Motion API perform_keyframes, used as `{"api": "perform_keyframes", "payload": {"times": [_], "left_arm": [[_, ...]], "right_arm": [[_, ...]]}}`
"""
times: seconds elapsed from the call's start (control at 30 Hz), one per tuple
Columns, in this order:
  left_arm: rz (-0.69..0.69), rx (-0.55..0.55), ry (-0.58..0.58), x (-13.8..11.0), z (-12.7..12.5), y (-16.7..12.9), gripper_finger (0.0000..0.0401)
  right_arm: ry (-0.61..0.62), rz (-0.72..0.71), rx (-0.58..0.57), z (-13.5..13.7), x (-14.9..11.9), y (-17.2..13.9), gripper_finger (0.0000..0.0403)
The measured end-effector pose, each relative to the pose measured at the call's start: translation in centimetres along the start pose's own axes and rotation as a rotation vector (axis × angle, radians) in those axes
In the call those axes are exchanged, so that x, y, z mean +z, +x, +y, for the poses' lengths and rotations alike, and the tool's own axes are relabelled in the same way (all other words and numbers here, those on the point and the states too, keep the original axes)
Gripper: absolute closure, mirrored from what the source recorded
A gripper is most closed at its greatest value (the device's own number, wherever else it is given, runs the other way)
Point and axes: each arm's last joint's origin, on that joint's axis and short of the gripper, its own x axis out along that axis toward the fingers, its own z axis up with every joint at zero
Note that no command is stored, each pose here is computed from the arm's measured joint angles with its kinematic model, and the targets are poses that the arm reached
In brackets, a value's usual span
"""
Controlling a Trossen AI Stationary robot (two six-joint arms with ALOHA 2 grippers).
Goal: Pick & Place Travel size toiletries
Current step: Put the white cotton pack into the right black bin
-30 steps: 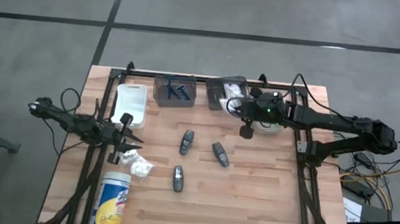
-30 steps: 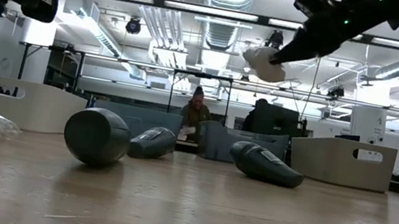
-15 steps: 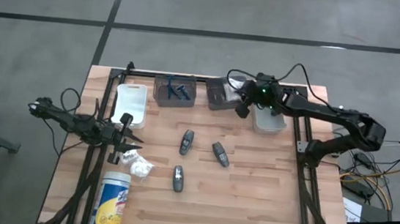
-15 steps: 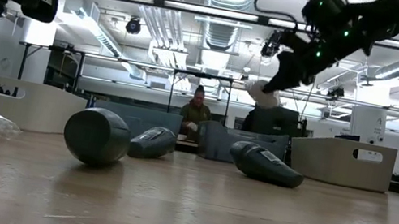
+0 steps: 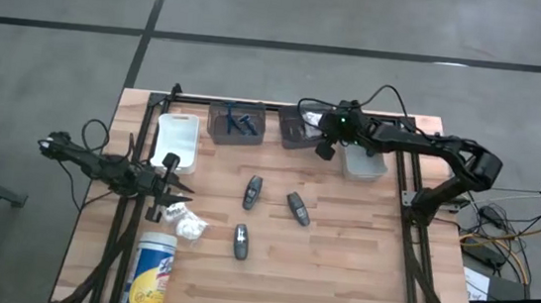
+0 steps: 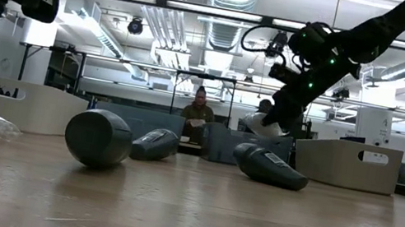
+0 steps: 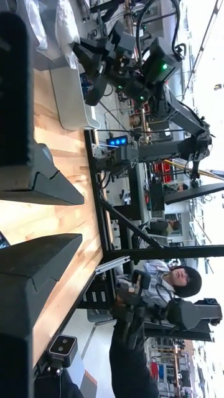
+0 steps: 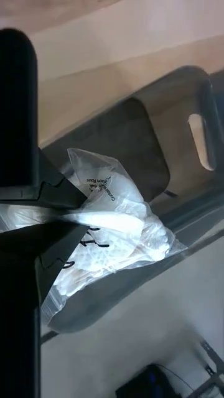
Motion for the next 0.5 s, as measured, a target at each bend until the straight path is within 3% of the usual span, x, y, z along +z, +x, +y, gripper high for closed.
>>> {"api": "perform_keyframes", "payload": {"times": [0.5], "left_arm": [[0.000,0.000,0.000,0.0,0.0,0.0,0.0311]], "right_arm": [[-0.054,0.012,-0.027,-1.1,-0.5,0.4,0.0373]]}}
